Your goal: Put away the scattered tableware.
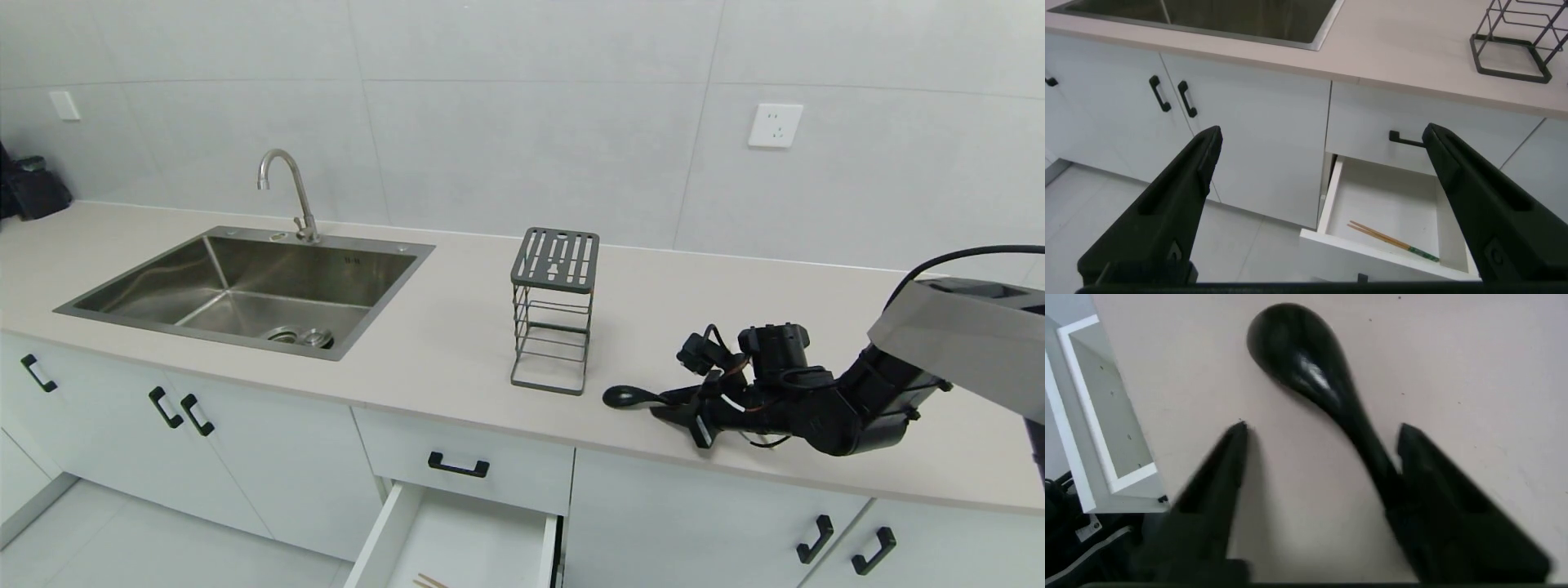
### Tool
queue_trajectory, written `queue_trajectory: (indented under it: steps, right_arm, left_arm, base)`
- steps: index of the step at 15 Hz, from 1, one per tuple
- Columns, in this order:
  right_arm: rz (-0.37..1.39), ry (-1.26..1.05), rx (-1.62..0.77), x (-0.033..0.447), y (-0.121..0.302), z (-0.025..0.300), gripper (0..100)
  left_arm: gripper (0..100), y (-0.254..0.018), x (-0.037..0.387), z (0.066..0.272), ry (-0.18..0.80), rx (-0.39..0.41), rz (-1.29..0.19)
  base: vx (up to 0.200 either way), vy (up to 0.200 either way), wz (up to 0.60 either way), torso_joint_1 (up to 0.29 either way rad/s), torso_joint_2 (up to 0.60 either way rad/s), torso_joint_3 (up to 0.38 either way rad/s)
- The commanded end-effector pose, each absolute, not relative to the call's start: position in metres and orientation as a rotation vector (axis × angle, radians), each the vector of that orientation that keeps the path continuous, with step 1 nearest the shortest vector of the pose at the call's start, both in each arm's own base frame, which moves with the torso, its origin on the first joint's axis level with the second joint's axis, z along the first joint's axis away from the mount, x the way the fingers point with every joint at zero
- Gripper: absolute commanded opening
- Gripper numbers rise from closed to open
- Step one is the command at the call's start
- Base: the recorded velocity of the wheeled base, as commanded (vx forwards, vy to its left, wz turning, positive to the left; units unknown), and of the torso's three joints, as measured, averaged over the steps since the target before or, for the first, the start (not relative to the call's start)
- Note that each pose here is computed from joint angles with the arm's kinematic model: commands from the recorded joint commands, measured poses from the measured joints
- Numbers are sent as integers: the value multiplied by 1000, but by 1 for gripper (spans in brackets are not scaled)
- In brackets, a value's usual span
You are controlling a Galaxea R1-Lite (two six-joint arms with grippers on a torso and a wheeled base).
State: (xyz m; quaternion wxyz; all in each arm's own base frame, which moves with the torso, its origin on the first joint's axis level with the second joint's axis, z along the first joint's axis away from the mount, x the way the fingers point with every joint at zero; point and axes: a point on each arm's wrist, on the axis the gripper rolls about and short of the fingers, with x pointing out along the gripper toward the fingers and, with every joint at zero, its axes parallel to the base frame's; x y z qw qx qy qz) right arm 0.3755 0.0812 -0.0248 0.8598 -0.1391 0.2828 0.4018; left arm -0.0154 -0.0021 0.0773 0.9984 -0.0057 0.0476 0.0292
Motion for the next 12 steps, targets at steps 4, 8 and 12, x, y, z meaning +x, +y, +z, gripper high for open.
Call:
queue_trajectory:
  steps: [4, 8, 12]
  right_arm:
    - [826, 576, -304, 377, 80, -18, 0]
    - [815, 509, -319, 376, 80, 7, 0]
    - [817, 473, -329, 344, 77, 38, 0]
  left_arm:
    - [100, -2, -15, 77, 96, -12, 59]
    - [100, -2, -15, 77, 96, -12, 59]
    - [100, -2, -15, 77, 96, -12, 59]
  base:
    - [0, 0, 0, 0, 0, 0]
    - [0, 0, 0, 0, 0, 0]
    - [0, 0, 0, 0, 0, 0]
